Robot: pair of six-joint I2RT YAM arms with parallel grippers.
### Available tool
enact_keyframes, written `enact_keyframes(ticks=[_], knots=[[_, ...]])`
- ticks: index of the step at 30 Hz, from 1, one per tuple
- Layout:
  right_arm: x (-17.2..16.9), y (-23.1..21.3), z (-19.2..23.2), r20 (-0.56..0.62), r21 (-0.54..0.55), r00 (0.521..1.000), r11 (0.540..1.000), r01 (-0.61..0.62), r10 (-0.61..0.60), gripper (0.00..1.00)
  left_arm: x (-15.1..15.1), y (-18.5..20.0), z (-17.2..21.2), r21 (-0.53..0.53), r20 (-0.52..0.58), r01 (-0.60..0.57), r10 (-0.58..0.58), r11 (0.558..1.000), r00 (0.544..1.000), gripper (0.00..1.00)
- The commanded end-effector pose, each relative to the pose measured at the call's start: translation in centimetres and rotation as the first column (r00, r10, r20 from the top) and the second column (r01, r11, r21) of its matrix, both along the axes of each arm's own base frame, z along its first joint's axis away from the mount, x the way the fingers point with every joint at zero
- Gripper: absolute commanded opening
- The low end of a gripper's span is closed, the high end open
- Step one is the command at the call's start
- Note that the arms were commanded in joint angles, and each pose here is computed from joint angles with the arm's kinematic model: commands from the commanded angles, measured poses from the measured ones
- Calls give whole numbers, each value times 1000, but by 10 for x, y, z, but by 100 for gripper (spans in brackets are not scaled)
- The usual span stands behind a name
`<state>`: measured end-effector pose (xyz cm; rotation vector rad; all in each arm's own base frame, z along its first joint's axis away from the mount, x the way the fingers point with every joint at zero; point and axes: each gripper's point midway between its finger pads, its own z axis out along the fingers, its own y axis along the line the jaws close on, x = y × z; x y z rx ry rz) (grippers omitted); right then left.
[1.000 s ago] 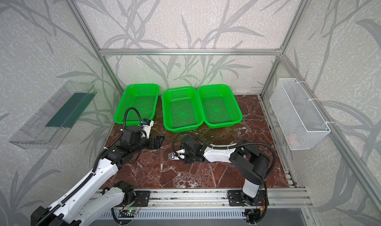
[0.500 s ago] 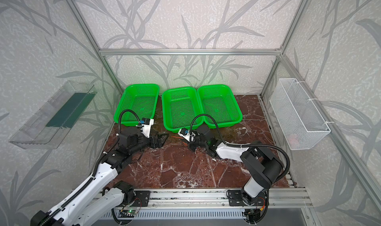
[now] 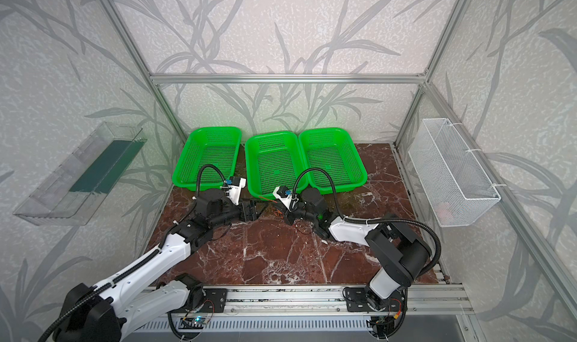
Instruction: Untangle the cables
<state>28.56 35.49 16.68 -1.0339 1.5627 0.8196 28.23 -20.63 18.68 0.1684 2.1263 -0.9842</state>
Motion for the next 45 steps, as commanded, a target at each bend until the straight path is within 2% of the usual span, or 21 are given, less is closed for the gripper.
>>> enact_keyframes(ticks=[1, 3, 9, 15, 19, 21, 26, 27, 30, 33, 37, 40, 45], knots=[[-5, 2, 26, 62, 65, 998, 997, -30, 26, 0, 7, -14, 23, -62, 26, 32, -30, 998, 999, 90], [-10, 5, 26, 71, 53, 995, 996, -68, 64, 0, 8, -18, 24, -71, 31, 44, -42, 997, 999, 88], [-10, 4, 26, 77, 62, 996, 996, -59, 54, 0, 16, -23, 34, -110, 68, 49, -42, 993, 997, 82], [-9, 2, 30, 80, 78, 996, 996, -50, 44, 0, 22, -36, 29, -157, 60, 92, -83, 983, 995, 60], [-9, 2, 26, 74, 68, 996, 996, -48, 43, 0, 27, -40, 33, -178, 70, 99, -88, 979, 994, 50], [-8, 2, 25, 69, 71, 997, 997, -43, 38, 0, 29, -43, 34, -189, 73, 106, -94, 976, 993, 41], [-6, 3, 23, 57, 73, 998, 997, -28, 24, 0, 29, -52, 40, -230, 85, 151, -135, 961, 987, 5], [-4, 2, 22, 53, 71, 998, 997, -17, 14, 2, 29, -54, 42, -238, 89, 165, -148, 957, 985, 0], [-1, -1, 23, 56, 71, 998, 997, 11, -15, 5, 26, -57, 47, -247, 94, 187, -169, 951, 981, 0], [1, -3, 20, 50, 56, 998, 998, 25, -27, 14, 23, -58, 52, -246, 102, 197, -177, 949, 979, 0], [2, -4, 15, 47, 46, 998, 998, 37, -39, 17, 15, -63, 64, -209, 132, 226, -202, 951, 970, 0], [3, -4, 12, 45, 44, 998, 998, 37, -39, 27, 10, -67, 72, -184, 151, 240, -214, 953, 965, 0], [3, -2, 6, 36, 41, 999, 999, 30, -31, 28, 6, -70, 98, -170, 214, 242, -204, 955, 955, 0]])
